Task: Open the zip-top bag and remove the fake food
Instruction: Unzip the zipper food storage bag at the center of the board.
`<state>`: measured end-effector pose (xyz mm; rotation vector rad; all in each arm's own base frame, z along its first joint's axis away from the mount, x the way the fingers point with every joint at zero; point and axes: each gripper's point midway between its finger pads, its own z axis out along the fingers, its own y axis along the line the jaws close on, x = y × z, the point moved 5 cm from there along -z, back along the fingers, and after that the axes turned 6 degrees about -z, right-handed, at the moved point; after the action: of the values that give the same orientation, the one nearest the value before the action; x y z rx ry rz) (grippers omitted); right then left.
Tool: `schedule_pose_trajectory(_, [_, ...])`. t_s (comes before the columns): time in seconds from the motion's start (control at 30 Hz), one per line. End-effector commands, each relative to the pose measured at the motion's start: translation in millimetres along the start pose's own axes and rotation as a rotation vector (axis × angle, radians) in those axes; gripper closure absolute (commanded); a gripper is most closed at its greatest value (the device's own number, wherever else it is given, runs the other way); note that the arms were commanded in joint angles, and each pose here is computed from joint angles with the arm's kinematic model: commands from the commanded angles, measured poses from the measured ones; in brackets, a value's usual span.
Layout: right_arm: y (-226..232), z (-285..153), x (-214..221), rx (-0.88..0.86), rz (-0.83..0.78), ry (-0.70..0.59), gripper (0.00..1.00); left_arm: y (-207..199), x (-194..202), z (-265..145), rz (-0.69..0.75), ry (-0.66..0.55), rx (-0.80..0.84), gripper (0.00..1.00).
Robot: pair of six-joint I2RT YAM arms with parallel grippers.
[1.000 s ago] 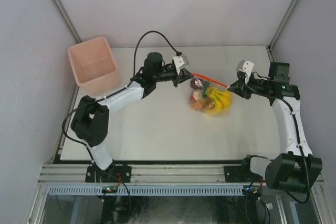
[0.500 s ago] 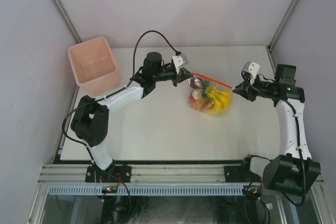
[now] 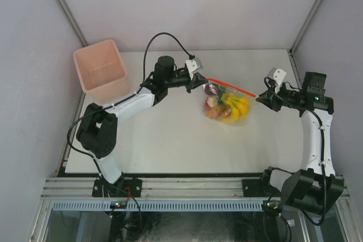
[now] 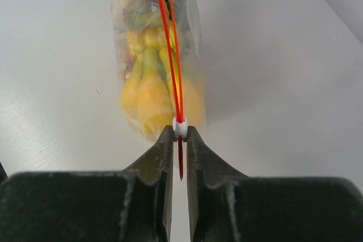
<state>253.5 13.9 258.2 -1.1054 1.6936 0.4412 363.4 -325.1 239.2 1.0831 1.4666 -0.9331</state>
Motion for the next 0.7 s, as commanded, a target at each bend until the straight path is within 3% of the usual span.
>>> schedule_pose_trajectory(0.0, [1.1,-11.2,-4.2,0.031,-0.036,-0.001,1.0,15.7,-25.0,-9.7,0.054,-0.066,-0.06,1.0])
schedule_pose_trajectory(0.53, [3.4,-23.5,4.2,0.062,-0.012,0.032,1.0,10.0,-27.9,-13.7,0.085,-0.073,-0.036,1.0])
schedule_pose_trajectory(0.6, [5.1,-23.0,4.2,0.052,-0.014,0.027,0.96,7.7,-28.5,-14.1,0.095,-0.076,-0.02,1.0])
schedule_pose_trajectory(0.67, [7.1,-22.7,2.5,0.043,-0.019,0.014,0.84,5.0,-29.2,-14.5,0.106,-0.082,-0.001,1.0])
